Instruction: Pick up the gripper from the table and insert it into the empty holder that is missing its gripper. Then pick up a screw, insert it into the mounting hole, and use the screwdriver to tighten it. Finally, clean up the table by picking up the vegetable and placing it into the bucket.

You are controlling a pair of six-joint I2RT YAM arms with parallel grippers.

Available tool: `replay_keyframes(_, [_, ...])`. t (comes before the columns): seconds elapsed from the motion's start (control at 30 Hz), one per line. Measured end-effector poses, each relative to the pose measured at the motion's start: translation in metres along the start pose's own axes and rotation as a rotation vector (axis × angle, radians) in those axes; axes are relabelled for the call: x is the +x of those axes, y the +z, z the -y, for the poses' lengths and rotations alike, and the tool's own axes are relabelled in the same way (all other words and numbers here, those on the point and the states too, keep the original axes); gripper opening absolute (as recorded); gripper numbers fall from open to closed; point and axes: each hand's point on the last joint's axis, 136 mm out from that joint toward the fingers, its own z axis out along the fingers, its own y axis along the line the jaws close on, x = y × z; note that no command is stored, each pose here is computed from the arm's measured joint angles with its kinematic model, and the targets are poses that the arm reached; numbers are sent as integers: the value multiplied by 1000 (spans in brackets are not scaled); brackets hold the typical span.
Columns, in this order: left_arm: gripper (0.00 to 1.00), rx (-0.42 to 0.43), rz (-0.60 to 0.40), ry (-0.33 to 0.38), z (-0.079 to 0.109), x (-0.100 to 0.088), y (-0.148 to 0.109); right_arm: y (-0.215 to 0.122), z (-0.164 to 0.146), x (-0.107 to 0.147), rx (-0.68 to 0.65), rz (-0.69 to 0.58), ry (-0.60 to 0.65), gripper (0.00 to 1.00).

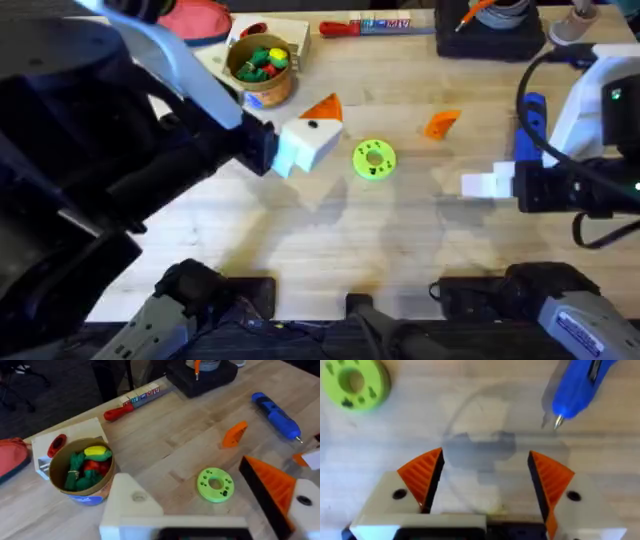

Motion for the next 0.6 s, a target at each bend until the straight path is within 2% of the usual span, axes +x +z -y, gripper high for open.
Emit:
replay_keyframes(0.13, [933, -5, 111, 29, -2, -20, 6, -1, 0, 19, 2, -77, 1, 991])
replay_keyframes(0.2, [933, 1, 163, 41, 0, -17, 5, -1, 0, 19, 2, -75, 1, 991])
replay_keyframes(0.4, [933, 46, 329, 83, 14, 14, -6, -1, 0, 19, 2, -75, 1, 992])
replay_keyframes(0.6, [933, 89, 404, 65, 24, 54, -7, -1, 0, 19, 2, -75, 1, 990])
